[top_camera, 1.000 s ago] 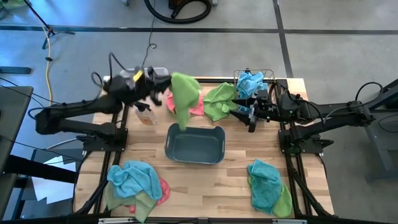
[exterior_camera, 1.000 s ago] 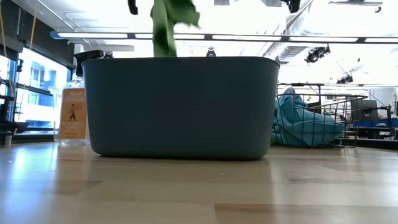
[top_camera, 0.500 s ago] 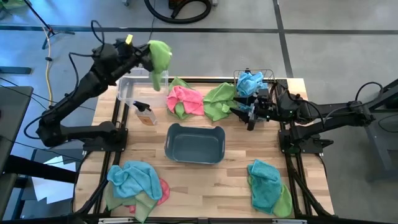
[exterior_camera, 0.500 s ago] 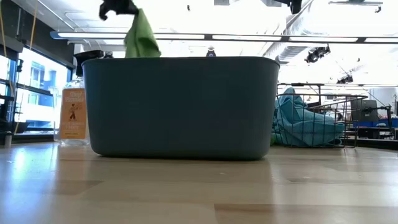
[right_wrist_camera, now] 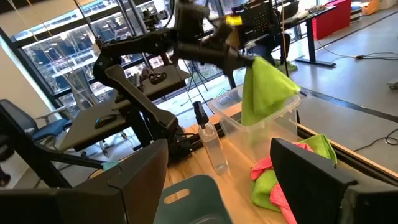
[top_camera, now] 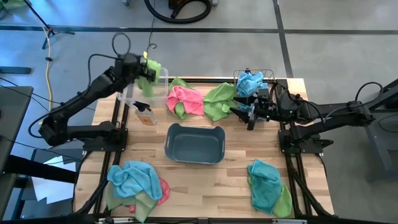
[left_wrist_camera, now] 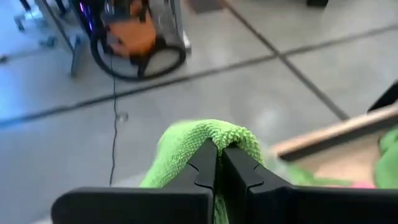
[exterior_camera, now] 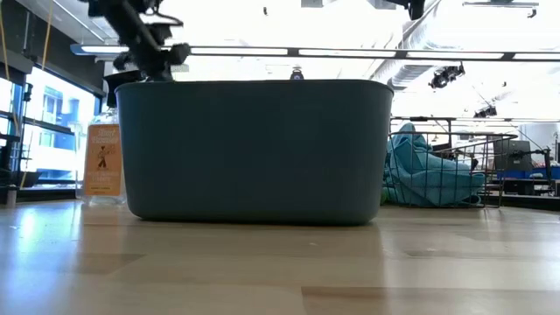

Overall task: Sort microfiber towel by color & place in baskets
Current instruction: Put the green microfiber cloth into the transparent bin

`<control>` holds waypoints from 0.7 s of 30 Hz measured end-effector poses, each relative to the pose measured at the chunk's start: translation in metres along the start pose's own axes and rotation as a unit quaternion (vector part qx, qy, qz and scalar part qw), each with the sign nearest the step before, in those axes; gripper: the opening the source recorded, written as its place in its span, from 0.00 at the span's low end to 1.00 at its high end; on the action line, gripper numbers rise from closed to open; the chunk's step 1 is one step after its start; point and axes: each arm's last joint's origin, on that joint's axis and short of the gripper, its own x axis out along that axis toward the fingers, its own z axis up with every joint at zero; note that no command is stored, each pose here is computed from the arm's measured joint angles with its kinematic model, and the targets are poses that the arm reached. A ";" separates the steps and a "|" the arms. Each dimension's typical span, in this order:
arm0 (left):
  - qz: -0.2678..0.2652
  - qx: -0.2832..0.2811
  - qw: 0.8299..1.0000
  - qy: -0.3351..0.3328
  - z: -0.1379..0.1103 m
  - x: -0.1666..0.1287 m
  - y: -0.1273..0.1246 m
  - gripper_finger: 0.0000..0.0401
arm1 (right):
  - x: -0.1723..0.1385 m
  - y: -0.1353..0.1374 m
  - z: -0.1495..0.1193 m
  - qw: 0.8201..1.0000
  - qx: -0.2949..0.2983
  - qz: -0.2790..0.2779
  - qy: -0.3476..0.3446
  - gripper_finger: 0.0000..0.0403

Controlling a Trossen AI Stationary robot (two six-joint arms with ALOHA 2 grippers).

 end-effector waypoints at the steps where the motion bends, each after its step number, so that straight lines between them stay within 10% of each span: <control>1: 0.002 -0.001 1.000 0.014 -0.007 0.002 0.000 0.00 | 0.000 0.000 0.000 1.000 0.000 -0.003 -0.001 0.69; 21: 0.024 0.060 0.966 0.250 -0.064 -0.004 0.009 0.00 | 0.000 -0.001 0.000 1.000 -0.018 -0.021 -0.007 0.69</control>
